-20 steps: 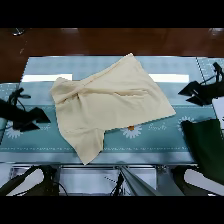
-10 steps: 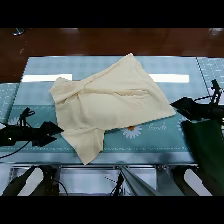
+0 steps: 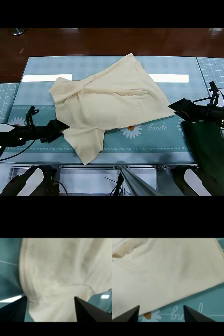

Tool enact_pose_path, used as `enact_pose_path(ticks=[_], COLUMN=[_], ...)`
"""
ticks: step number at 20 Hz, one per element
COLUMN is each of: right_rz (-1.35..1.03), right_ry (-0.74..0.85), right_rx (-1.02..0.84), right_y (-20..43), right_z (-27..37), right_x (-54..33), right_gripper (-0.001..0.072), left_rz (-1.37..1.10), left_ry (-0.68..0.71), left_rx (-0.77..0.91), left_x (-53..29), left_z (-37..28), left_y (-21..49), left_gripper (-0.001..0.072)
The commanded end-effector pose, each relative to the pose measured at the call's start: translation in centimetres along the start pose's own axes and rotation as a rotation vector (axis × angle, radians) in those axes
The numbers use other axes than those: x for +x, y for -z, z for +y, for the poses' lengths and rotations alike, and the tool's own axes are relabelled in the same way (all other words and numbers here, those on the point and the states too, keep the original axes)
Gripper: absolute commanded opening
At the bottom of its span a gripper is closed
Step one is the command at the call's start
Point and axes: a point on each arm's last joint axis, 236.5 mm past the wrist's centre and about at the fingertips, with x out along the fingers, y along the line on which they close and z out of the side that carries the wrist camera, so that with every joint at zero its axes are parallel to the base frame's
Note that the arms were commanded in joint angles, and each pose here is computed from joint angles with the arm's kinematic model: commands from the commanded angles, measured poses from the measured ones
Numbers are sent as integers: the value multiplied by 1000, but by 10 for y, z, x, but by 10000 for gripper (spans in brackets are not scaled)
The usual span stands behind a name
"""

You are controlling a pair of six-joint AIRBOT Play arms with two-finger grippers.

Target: Fold the shirts.

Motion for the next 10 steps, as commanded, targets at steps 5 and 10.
enact_pose_path(ticks=[5,10], right_rz=[-195,-40], right_ry=[122,180], right_rx=[147,273], right_y=[-45,-18], right_z=[-50,-95], right_x=[-22,-5], right_gripper=[630,629], left_rz=[15,6], left_ry=[-33,-28], left_rx=[84,98], left_x=[22,20], left_z=[-3,-6], left_y=[-3,-8], left_gripper=[24,24])
